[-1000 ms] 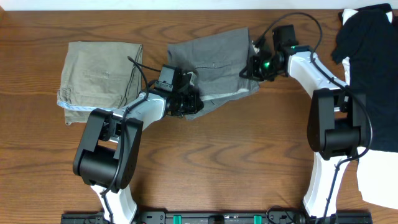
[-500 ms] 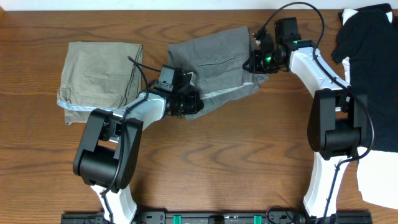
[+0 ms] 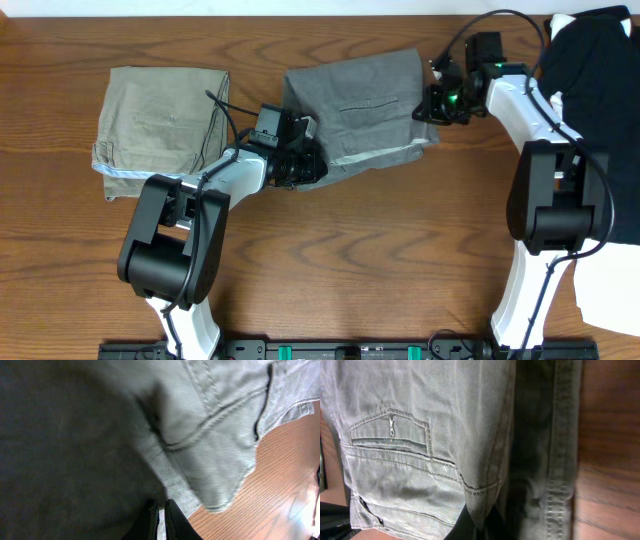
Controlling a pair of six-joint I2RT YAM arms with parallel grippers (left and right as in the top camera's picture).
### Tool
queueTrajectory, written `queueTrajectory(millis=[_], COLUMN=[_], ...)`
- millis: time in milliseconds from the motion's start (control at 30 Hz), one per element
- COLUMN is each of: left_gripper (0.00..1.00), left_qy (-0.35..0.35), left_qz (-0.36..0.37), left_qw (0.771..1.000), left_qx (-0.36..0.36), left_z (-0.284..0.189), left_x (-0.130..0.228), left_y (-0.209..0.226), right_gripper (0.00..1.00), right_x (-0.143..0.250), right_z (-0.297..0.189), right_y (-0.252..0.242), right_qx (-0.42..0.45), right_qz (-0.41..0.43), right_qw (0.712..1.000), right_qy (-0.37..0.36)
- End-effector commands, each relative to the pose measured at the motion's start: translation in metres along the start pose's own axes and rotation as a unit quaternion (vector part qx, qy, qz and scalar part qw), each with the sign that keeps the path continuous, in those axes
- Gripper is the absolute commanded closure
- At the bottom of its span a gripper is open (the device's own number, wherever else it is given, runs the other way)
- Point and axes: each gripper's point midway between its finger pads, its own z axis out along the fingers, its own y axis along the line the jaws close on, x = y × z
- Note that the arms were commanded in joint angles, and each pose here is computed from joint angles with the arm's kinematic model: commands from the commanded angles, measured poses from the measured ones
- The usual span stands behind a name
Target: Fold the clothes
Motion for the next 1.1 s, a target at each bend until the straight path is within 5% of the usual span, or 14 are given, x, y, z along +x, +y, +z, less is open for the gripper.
queueTrajectory(millis=[0,300,400,600,800,1000,1067], left_gripper=[0.91,0.91,0.9,0.83,0.78,0.78,0.78], left_qy=[0.009,-0.019,-0.063,-0.154,-0.2,-0.199,-0.197], left_qz=[0.002,0.02,0.047,0.095,0.107,0.115,0.121], left_qw=[1.0,1.0,0.997,0.983,0.974,0.973,0.973], left_qx=[-0.023,-0.011,0.007,0.022,0.005,0.012,0.015], left_z=[0.006,-0.009,-0.03,-0.073,-0.091,-0.068,-0.055], left_x=[0.006,-0.011,-0.035,-0.07,-0.086,-0.09,-0.091], left_y=[0.013,-0.003,-0.027,-0.063,-0.067,-0.066,-0.065], right_gripper=[0.97,0.69,0.36,0.28,0.39,0.92,0.98], right_x=[-0.008,0.005,0.008,0.005,-0.014,-0.025,-0.023], right_z=[-0.006,-0.003,-0.005,-0.022,-0.053,-0.044,-0.036], right_y=[-0.008,0.003,0.014,0.02,0.041,0.053,0.049], right_qx=[0.012,-0.009,-0.041,-0.043,-0.04,-0.026,-0.009], right_qz=[-0.003,0.005,0.009,0.013,-0.018,-0.051,-0.057], right_qw=[1.0,1.0,0.999,0.999,0.999,0.998,0.998], right_qy=[-0.009,0.016,0.024,0.03,0.013,-0.006,-0.005])
